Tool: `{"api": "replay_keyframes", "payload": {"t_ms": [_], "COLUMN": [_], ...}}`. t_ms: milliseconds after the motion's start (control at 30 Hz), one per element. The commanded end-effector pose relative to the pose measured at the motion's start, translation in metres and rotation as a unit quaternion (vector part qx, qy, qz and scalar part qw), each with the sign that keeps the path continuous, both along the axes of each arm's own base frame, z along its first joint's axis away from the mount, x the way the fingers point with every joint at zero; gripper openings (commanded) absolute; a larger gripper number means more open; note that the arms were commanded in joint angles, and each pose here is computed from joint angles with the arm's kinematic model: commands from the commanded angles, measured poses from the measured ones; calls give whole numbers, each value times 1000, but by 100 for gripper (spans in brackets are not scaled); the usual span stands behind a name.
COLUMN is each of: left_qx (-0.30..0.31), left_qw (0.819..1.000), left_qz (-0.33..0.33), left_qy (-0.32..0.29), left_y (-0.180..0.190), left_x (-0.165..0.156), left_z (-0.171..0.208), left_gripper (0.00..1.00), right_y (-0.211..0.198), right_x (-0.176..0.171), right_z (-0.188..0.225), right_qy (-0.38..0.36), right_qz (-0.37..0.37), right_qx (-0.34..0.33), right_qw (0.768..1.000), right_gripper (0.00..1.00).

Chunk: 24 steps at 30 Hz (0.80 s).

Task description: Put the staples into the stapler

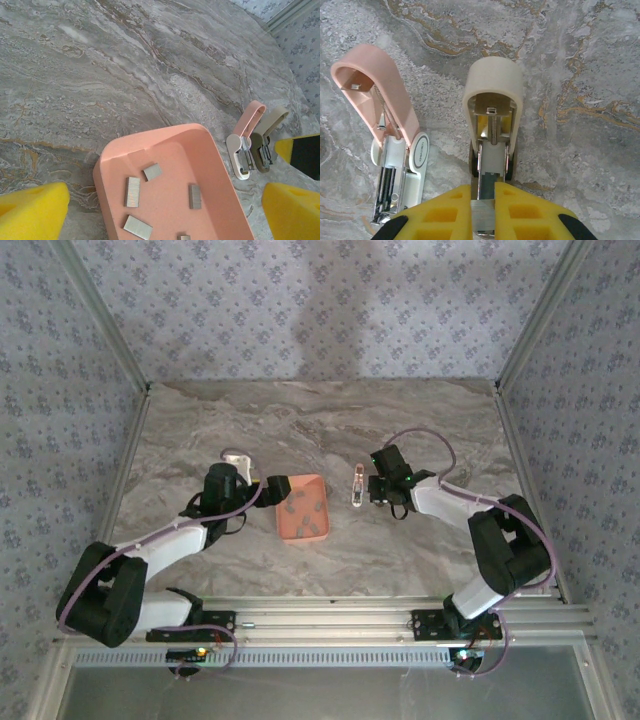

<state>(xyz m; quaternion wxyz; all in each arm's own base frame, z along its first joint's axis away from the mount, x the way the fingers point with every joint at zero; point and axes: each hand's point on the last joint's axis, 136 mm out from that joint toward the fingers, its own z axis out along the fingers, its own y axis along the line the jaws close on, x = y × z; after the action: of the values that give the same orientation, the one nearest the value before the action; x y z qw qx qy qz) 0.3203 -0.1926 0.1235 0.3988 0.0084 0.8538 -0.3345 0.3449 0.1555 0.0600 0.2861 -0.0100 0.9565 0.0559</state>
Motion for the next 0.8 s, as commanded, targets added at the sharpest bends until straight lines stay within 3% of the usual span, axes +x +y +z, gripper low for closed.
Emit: {"api": "replay_keyframes", "payload": {"t_ms": [0,767], "left_qx": [-6,-5], "left_qw": [999,999], "left_qz": [-17,-19], "left_qy": [-27,-27], "left_y": [-8,-9], "left_x": [4,5], "left_z": [16,17], "left_gripper": [98,98], "right_y": [-5,-12], "right_x": [8,5], "right_z": [3,-13], "right_qy": [-8,5], "right_qz": [-6,-7], "right_qx": [-14,-30], "right_qw": [1000,999], "right_gripper": [14,13]}}
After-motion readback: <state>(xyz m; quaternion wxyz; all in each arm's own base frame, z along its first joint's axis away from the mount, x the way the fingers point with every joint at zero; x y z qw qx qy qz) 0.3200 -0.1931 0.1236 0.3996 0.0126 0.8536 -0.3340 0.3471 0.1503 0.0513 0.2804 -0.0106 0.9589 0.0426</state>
